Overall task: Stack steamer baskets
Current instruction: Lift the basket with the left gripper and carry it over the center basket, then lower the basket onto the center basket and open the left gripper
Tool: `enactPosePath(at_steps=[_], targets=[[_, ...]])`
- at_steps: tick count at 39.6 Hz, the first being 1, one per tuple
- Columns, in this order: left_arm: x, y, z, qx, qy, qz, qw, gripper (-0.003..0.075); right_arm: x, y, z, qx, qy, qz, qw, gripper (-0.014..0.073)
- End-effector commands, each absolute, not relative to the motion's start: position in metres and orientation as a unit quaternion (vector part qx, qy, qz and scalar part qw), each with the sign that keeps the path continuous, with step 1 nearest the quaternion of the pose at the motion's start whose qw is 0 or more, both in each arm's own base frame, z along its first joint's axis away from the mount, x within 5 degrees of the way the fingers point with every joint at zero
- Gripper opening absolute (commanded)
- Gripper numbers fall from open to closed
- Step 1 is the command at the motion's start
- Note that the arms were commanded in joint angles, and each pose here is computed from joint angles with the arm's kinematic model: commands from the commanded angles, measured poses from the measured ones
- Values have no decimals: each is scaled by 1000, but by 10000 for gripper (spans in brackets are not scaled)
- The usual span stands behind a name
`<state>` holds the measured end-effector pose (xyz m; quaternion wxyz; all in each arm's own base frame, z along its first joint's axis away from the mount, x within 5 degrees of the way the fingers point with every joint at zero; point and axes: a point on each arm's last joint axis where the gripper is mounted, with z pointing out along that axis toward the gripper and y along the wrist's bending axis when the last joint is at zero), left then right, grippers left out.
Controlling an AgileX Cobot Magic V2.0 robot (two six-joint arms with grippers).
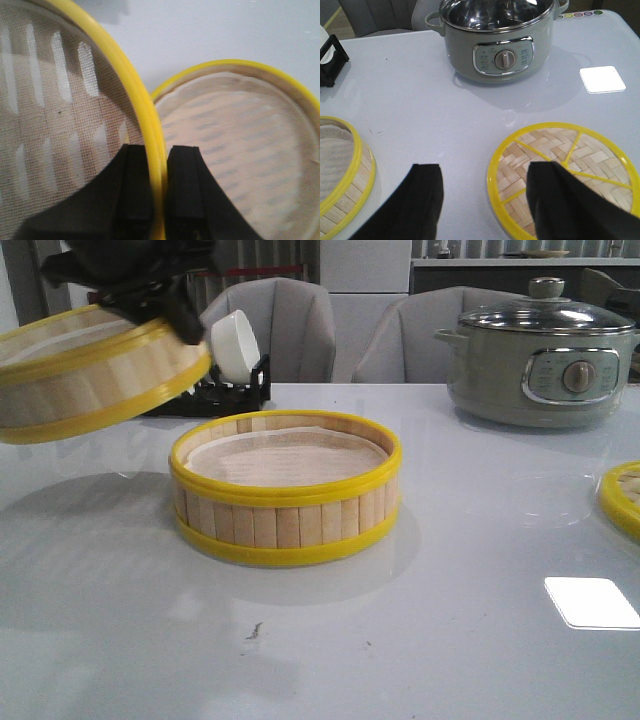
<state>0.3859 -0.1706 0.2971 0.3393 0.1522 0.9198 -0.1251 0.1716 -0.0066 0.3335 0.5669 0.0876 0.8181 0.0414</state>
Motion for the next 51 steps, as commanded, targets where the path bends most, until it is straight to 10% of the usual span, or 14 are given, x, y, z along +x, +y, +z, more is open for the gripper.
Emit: enactPosePath(at_steps=[1,18,51], targets=[[364,-206,348,194,874,-162,414,87,173,-8,352,85,786,40,611,485],[309,-315,306,350,844,-165,371,87,173,-8,352,85,786,40,611,485],[328,-314,288,344,843,-152,385,87,173,-8,351,85,789,39,608,485]])
